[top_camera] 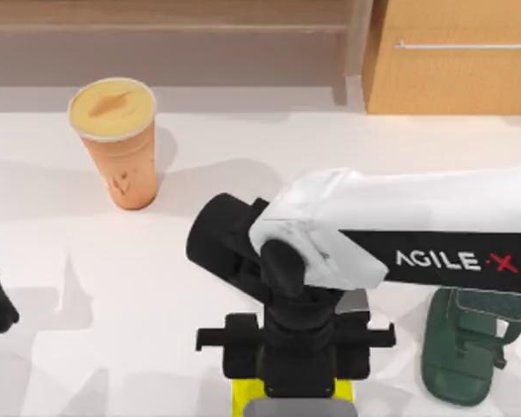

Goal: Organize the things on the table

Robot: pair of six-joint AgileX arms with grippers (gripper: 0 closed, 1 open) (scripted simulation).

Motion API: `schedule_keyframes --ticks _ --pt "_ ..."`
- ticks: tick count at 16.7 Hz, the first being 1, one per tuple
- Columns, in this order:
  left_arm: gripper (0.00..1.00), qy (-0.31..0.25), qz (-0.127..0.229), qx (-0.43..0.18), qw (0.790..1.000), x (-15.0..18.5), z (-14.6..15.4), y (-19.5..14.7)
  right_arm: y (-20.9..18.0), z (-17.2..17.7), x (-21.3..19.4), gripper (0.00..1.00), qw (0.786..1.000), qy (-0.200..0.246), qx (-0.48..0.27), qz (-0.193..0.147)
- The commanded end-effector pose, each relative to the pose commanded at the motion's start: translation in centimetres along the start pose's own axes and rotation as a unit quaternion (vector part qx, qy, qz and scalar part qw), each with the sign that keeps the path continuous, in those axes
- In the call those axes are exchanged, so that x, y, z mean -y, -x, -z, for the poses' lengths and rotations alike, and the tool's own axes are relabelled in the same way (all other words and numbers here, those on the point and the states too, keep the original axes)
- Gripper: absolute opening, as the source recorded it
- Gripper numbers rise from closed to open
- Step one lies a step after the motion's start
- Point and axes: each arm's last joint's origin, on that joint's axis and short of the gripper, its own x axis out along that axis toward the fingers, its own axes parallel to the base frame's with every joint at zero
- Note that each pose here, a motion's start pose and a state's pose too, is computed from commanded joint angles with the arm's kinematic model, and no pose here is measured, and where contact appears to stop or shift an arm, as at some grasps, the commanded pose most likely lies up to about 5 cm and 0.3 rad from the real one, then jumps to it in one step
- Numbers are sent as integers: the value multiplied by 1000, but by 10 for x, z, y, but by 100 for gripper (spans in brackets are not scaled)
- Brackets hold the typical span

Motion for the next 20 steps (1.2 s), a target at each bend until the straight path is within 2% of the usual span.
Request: schedule_keyframes --ticks 2,3,12,14,17,20 --pt "100 0 0 0 1000 0 0 0 0 0 0 98 1000 0 0 0" --pt "100 0 0 0 1000 0 0 0 0 0 0 100 1000 0 0 0" --pt "100 0 0 0 1000 0 0 0 0 0 0 100 1000 -1 0 0" --pt "100 0 0 0 1000 0 0 0 5 1 4 100 1000 -11 -5 11" --pt "100 0 0 0 1000 0 0 0 12 1 15 100 998 -56 -13 34" --pt "100 0 0 0 1000 0 0 0 18 2 28 100 988 -142 -15 61"
